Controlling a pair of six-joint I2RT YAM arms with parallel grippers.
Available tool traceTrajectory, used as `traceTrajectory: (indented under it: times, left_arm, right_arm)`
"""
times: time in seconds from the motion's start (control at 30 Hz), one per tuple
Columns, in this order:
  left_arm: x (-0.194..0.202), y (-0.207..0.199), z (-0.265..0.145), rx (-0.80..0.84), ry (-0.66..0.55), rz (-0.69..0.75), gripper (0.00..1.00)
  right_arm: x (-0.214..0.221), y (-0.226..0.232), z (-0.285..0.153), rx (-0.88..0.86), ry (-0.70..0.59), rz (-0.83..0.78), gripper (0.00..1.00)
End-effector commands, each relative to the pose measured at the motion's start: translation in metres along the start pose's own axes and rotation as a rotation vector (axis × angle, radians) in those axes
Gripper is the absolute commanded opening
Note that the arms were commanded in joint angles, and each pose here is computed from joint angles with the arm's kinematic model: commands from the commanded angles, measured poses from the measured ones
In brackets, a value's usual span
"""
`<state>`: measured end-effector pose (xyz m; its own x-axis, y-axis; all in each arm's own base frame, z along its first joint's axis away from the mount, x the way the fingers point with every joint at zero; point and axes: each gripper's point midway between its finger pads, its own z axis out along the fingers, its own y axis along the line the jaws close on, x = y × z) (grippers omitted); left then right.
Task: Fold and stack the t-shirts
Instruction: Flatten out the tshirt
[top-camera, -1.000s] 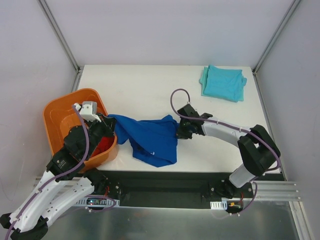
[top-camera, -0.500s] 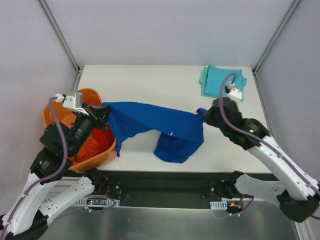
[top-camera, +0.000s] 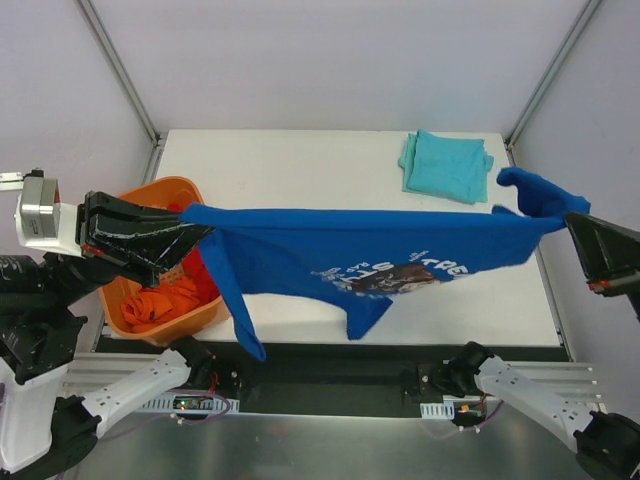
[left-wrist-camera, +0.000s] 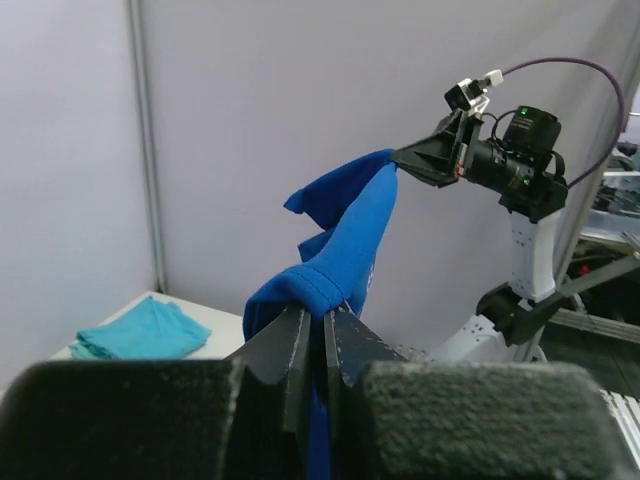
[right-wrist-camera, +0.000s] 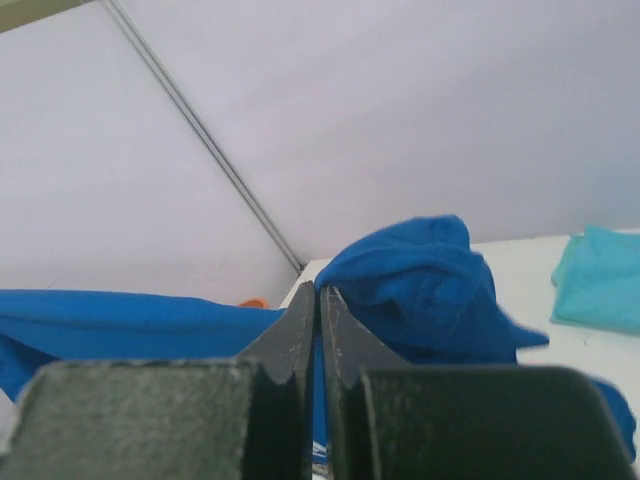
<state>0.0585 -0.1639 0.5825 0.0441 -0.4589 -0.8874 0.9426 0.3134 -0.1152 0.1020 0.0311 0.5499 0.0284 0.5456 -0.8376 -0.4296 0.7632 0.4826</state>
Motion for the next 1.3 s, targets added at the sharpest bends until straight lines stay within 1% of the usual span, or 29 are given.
traceTrajectory:
  times: [0.0, 0.07, 0.13, 0.2, 0.23, 0.3, 0.33, 0.4, 0.43, 0.5, 0.53, 0.57, 0.6, 0.63, 0.67, 0.7, 0.73, 0.77, 0.8, 0.83, 0.9, 0.97, 1.0, 1.03, 1.1, 1.13, 1.2, 1.23, 1.27]
  left_arm:
    - [-0.023, -0.032, 0.004, 0.158, -0.035, 0.002, 0.00]
    - [-0.023, -0.026, 0.007, 0.133, -0.042, 0.007, 0.00]
    - [-0.015, -0.014, 0.013, 0.098, -0.031, 0.016, 0.00]
    - [-0.007, 0.018, 0.024, -0.027, -0.038, 0.011, 0.00]
    - [0.007, 0.043, 0.031, -0.123, -0.026, -0.001, 0.00]
    - [0.037, 0.109, 0.040, -0.377, 0.002, 0.005, 0.00]
    - [0.050, 0.132, 0.041, -0.468, 0.026, 0.009, 0.00]
    - [0.088, 0.194, 0.038, -0.719, 0.104, 0.040, 0.00]
    - [0.107, 0.215, 0.034, -0.799, 0.157, 0.048, 0.00]
    - [0.160, 0.266, 0.019, -0.959, 0.278, 0.030, 0.00]
    - [0.180, 0.280, 0.015, -0.968, 0.322, -0.012, 0.00]
    - [0.219, 0.305, 0.009, -1.002, 0.412, -0.076, 0.00]
    - [0.243, 0.322, -0.003, -1.042, 0.452, -0.151, 0.00]
    - [0.260, 0.342, -0.015, -1.057, 0.497, -0.206, 0.07]
    - [0.304, 0.364, -0.031, -1.116, 0.610, -0.269, 0.33]
    - [0.314, 0.376, -0.032, -1.127, 0.640, -0.294, 0.54]
    - [0.329, 0.383, -0.034, -1.110, 0.686, -0.336, 0.84]
    - [0.361, 0.391, -0.044, -1.128, 0.778, -0.393, 0.99]
    - [0.358, 0.398, -0.034, -1.113, 0.775, -0.398, 0.99]
    - [0.369, 0.401, -0.033, -1.103, 0.804, -0.424, 0.99]
    - [0.363, 0.402, -0.024, -1.081, 0.791, -0.430, 0.99]
    - [0.355, 0.395, -0.018, -1.055, 0.774, -0.435, 0.99]
    - [0.356, 0.392, -0.019, -1.051, 0.774, -0.446, 1.00]
    - [0.351, 0.387, -0.018, -1.041, 0.766, -0.447, 0.99]
    - [0.364, 0.371, -0.024, -1.022, 0.794, -0.495, 0.99]
    - [0.363, 0.362, -0.024, -1.014, 0.793, -0.496, 0.99]
    - [0.384, 0.344, -0.035, -1.033, 0.844, -0.507, 0.99]
    - [0.384, 0.337, -0.035, -1.033, 0.846, -0.498, 0.99]
    - [0.396, 0.327, -0.044, -1.040, 0.879, -0.511, 0.99]
  right_arm:
    - [-0.027, 0.010, -0.011, -0.061, -0.065, -0.084, 0.01]
    - [-0.036, 0.004, -0.002, 0.003, -0.084, -0.108, 0.01]
    - [-0.046, -0.005, 0.014, 0.092, -0.100, -0.195, 0.01]
    - [-0.057, -0.026, 0.029, 0.256, -0.137, -0.252, 0.01]
    - [-0.049, -0.032, 0.051, 0.326, -0.109, -0.322, 0.01]
    - [-0.057, -0.051, 0.071, 0.506, -0.156, -0.379, 0.01]
    - [-0.036, -0.059, 0.099, 0.581, -0.092, -0.501, 0.01]
    - [-0.028, -0.070, 0.121, 0.708, -0.095, -0.560, 0.01]
    - [-0.008, -0.082, 0.146, 0.762, -0.049, -0.604, 0.01]
    - [0.037, -0.101, 0.179, 0.745, 0.075, -0.630, 0.01]
    - [0.064, -0.129, 0.203, 0.782, 0.156, -0.650, 0.01]
    - [0.102, -0.139, 0.226, 0.704, 0.253, -0.624, 0.01]
    - [0.126, -0.154, 0.237, 0.711, 0.317, -0.610, 0.01]
    - [0.165, -0.188, 0.256, 0.747, 0.427, -0.616, 0.03]
    - [0.199, -0.198, 0.271, 0.697, 0.505, -0.575, 0.04]
    - [0.217, -0.211, 0.280, 0.703, 0.548, -0.552, 0.06]
    - [0.259, -0.243, 0.293, 0.726, 0.652, -0.539, 0.18]
    - [0.287, -0.249, 0.298, 0.682, 0.735, -0.491, 0.30]
    - [0.282, -0.247, 0.314, 0.670, 0.723, -0.467, 0.41]
    - [0.315, -0.264, 0.317, 0.678, 0.815, -0.458, 0.65]
    - [0.320, -0.266, 0.317, 0.685, 0.860, -0.454, 0.99]
    - [0.322, -0.265, 0.313, 0.684, 0.858, -0.442, 0.97]
    - [0.306, -0.253, 0.309, 0.673, 0.814, -0.429, 0.97]
    - [0.323, -0.261, 0.289, 0.689, 0.868, -0.417, 0.97]
    - [0.307, -0.246, 0.272, 0.672, 0.818, -0.381, 0.97]
    - [0.330, -0.251, 0.246, 0.689, 0.882, -0.339, 0.97]
    - [0.329, -0.240, 0.223, 0.674, 0.859, -0.282, 0.97]
    - [0.355, -0.246, 0.195, 0.692, 0.932, -0.251, 0.97]
    - [0.358, -0.246, 0.185, 0.698, 0.934, -0.235, 0.97]
